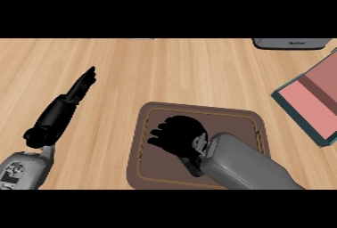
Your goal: Pick the eggplant from the tray and place it in the cardboard box
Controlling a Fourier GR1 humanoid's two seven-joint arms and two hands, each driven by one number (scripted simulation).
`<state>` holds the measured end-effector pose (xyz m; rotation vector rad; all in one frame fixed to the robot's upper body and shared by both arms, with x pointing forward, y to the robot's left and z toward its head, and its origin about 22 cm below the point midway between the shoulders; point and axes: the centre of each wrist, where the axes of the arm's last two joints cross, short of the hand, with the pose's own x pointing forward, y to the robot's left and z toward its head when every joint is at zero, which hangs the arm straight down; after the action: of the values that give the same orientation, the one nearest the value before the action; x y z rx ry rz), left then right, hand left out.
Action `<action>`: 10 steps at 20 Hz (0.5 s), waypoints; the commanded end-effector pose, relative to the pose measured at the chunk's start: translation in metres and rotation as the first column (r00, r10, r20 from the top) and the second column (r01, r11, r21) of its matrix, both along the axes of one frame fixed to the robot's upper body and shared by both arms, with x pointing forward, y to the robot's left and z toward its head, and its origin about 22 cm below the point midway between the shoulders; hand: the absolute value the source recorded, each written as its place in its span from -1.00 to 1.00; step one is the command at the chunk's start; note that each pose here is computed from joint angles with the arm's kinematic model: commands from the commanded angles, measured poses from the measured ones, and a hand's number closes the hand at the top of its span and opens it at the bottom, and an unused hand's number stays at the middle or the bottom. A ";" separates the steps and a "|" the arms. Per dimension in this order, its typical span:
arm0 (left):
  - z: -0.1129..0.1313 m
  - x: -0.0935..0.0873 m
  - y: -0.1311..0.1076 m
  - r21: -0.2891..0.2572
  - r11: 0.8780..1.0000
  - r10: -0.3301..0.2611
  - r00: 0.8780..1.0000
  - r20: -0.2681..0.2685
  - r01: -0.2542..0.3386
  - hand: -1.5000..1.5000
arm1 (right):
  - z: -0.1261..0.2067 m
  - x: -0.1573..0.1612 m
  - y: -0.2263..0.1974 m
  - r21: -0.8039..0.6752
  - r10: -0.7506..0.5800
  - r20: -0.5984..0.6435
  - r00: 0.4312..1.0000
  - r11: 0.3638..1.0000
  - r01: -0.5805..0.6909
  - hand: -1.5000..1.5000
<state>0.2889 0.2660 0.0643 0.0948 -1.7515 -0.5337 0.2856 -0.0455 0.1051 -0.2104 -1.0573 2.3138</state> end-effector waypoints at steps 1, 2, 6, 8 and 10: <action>-0.003 0.014 0.018 0.005 1.000 0.001 1.000 -0.007 -0.001 0.00 | -0.019 0.009 0.010 0.008 0.015 -0.017 1.000 1.000 -0.015 -1.00; -0.009 -0.001 0.017 -0.018 1.000 -0.003 1.000 -0.012 0.003 0.00 | -0.011 0.003 0.014 -0.002 0.006 -0.037 0.999 1.000 -0.006 -1.00; 0.006 0.004 0.000 0.003 1.000 -0.001 1.000 -0.001 0.001 0.00 | -0.021 0.000 0.010 -0.024 -0.008 0.018 1.000 1.000 0.009 -1.00; 0.001 0.003 0.009 -0.003 1.000 0.001 1.000 0.000 -0.001 0.00 | -0.026 0.007 -0.003 -0.054 -0.004 0.017 1.000 0.999 0.005 -1.00; -0.004 0.008 -0.015 0.002 1.000 -0.002 1.000 -0.012 0.002 0.00 | -0.035 0.021 0.003 -0.058 -0.019 0.056 0.998 0.998 0.022 -1.00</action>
<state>0.2907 0.2658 0.0640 0.0941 -1.7467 -0.5355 0.2952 -0.0442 0.0826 -0.2536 -1.0208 2.3253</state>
